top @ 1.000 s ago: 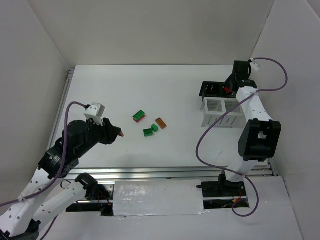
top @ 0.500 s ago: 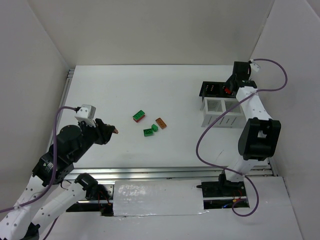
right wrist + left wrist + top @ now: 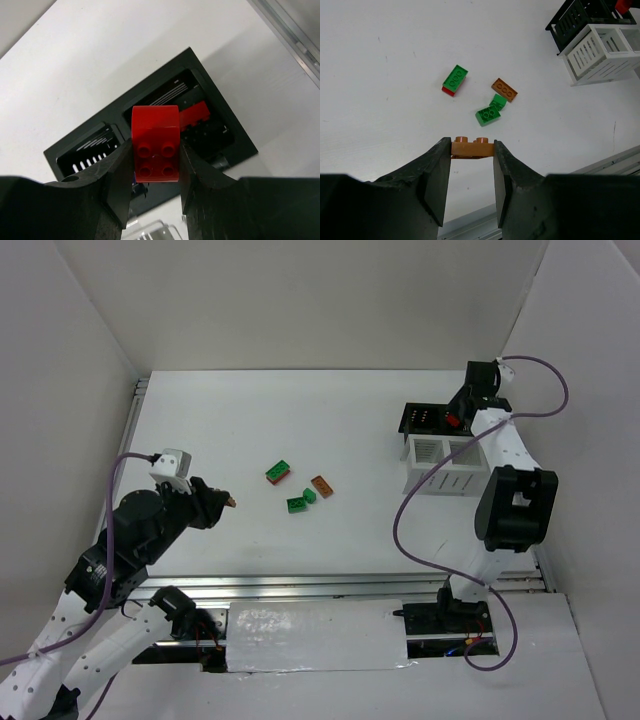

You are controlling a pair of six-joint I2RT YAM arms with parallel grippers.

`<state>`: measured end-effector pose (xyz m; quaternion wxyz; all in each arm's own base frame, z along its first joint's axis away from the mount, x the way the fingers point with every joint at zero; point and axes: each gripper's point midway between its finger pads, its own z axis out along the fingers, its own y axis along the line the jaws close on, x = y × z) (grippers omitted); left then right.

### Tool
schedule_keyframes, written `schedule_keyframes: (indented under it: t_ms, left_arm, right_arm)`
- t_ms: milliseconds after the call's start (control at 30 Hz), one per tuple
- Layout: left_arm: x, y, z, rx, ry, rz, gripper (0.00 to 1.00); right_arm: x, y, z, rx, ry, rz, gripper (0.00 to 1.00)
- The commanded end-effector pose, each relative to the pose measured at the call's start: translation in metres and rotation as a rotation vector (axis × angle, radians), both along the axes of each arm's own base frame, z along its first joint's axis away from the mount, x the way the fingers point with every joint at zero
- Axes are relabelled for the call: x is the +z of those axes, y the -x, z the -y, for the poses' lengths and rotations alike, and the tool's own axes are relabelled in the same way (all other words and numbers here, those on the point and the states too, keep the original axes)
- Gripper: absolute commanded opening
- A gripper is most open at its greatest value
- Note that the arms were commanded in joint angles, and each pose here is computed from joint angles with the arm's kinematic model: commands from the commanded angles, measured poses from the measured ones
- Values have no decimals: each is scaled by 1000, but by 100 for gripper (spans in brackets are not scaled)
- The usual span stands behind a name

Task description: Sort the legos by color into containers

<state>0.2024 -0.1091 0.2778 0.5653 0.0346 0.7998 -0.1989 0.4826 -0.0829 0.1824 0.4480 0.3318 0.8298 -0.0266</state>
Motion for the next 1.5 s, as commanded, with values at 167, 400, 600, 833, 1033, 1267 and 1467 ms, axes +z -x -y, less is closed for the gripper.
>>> schedule_keyframes:
  t_ms: [167, 400, 600, 833, 1033, 1267, 1467]
  left_arm:
    - [7, -1, 3, -9, 23, 23, 0]
    - [10, -1, 3, -12, 29, 34, 0]
    - [12, -1, 8, -26, 45, 36, 0]
    - [10, -2, 16, -55, 61, 15, 0]
    - [34, 11, 46, -203, 209, 46, 0]
    - [81, 49, 97, -596, 321, 135, 0]
    - [101, 78, 116, -801, 414, 147, 0]
  right_arm:
    - [11, -25, 13, -19, 36, 5, 7]
    - [22, -19, 14, -31, 41, 17, 71]
    - [47, -11, 9, -17, 35, 65, 86]
    - [40, -14, 2, 18, 3, 20, 100]
    - [99, 53, -197, 909, -252, 282, 100]
    - [144, 287, -376, 1995, -330, 690, 100]
    - [162, 362, -396, 2186, -467, 880, 100]
